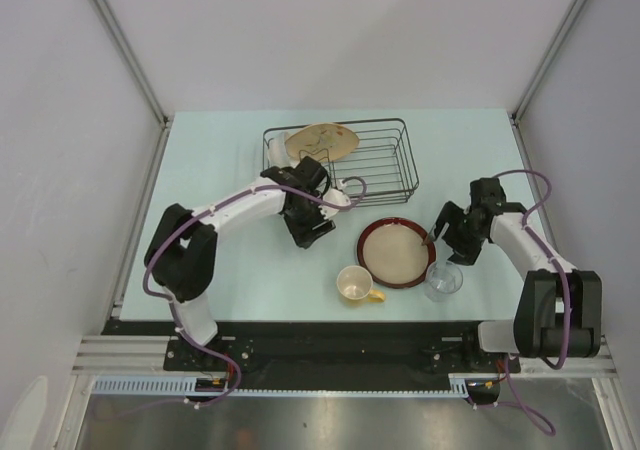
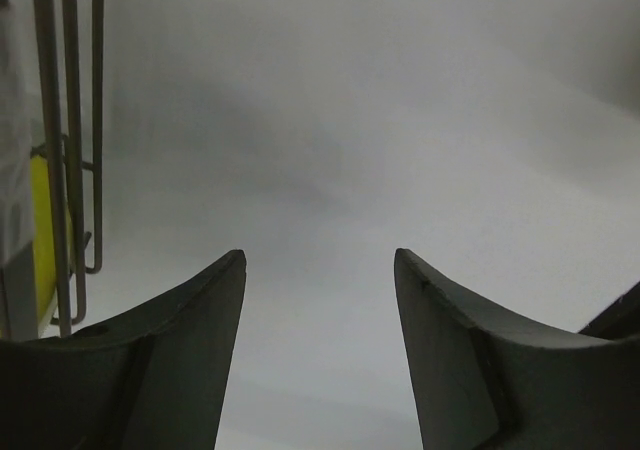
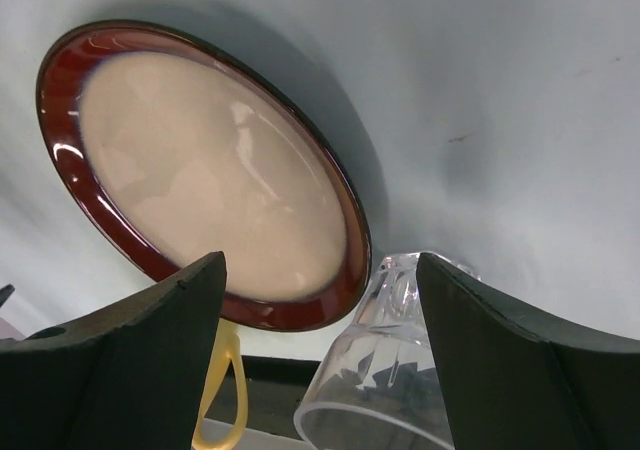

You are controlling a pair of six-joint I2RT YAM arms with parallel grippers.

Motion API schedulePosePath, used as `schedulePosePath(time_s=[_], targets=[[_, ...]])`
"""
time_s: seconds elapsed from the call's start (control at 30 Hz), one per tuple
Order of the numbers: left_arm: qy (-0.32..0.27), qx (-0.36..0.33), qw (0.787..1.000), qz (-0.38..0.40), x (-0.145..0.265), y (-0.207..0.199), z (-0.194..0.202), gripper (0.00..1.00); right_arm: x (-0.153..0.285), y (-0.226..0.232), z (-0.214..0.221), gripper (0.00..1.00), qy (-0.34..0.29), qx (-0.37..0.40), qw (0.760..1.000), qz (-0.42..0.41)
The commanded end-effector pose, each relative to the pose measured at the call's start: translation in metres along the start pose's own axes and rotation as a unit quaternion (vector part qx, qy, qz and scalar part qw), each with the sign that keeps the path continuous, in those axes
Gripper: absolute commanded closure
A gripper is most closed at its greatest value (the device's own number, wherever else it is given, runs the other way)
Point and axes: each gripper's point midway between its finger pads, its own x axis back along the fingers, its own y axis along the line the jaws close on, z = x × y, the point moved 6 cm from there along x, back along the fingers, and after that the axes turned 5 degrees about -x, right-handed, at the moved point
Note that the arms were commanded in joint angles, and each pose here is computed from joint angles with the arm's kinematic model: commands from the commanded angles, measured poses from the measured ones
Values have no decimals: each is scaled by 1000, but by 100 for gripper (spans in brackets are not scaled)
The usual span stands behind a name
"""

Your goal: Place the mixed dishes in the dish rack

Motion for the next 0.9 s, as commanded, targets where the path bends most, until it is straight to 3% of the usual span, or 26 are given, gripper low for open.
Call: schedulePosePath(time_s=[0.0, 0.3, 0.43, 0.53, 0.63, 0.73, 0.87], targets=[[-39, -38, 997, -51, -2, 16, -31, 34, -15, 2, 1, 18, 16, 12, 1000, -16], [-39, -34, 996, -71, -32, 17, -55, 35, -37, 11, 16, 20, 36, 24, 999, -20], [-30, -52, 996, -71, -46, 8, -63, 36, -43, 12, 17, 26, 37, 22, 999, -25], [-24, -58, 996, -68, -55, 6, -64, 35, -45, 13, 18, 36, 36, 23, 999, -28], [-23, -56, 996, -63, -59, 5, -66, 36, -46, 13, 21, 52, 38, 22, 999, -31], [-23, -58, 996, -64, -60, 2, -66, 35, -47, 12, 22, 77, 40, 21, 998, -37], [-22, -60, 996, -69, -62, 1, -63, 36, -48, 13, 24, 86, 40, 18, 998, -41]])
